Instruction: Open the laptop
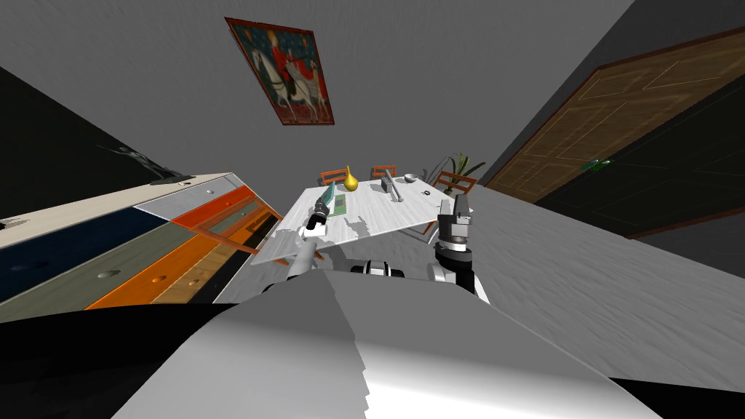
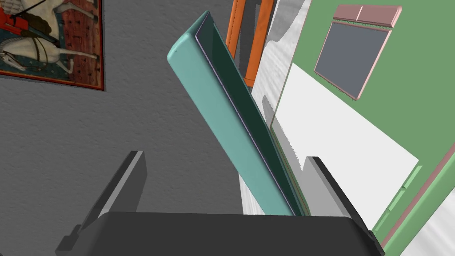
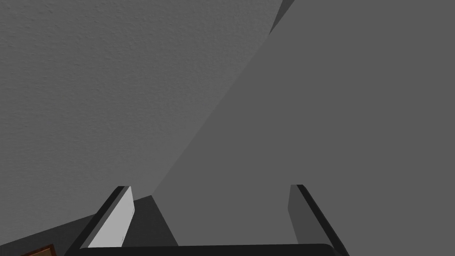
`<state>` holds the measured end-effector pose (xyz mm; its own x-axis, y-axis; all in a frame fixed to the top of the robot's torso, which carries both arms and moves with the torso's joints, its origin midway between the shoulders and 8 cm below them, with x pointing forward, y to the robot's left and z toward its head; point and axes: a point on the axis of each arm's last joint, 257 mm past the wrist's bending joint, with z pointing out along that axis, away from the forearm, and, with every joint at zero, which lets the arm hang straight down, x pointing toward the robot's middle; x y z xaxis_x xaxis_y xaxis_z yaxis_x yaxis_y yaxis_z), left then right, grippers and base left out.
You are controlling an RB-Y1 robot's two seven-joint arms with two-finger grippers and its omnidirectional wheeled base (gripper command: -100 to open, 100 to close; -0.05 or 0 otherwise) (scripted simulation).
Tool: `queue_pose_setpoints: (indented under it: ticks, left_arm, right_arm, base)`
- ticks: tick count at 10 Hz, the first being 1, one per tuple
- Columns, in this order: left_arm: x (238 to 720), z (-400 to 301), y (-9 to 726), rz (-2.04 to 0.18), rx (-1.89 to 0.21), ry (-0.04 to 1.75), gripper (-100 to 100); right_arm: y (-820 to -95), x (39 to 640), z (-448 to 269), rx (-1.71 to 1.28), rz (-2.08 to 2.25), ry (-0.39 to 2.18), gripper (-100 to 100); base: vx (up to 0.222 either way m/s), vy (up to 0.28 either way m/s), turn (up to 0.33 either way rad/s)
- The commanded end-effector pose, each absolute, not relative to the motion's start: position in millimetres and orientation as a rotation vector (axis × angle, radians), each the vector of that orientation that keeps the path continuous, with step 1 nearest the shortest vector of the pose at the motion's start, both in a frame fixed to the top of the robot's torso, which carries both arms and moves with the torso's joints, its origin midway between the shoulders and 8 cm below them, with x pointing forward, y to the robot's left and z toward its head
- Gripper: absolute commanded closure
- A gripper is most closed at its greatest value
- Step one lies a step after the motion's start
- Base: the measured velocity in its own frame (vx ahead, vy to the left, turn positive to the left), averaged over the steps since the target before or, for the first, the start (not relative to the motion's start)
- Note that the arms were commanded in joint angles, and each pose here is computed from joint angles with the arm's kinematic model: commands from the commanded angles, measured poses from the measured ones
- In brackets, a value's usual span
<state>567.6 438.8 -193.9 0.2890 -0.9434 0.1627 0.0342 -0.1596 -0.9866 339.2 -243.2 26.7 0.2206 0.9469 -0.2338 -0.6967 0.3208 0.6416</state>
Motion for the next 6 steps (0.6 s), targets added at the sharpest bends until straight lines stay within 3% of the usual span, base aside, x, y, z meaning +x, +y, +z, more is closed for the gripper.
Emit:
queue_pose_setpoints:
  ticks: [1, 6]
  left_arm:
    - [574, -194, 446, -1.097, -1.45, 0.889, -100]
    - [587, -192, 463, -1.08, -1.461, 0.865, -100]
  right_arm:
    - [-243, 339, 27, 0.449, 1.19, 0.663, 0]
    - [-243, 339, 27, 0.449, 1.19, 0.663, 0]
  base:
    - [-0.015, 0.019, -0.081]
    - [-0.01, 0.013, -0.061]
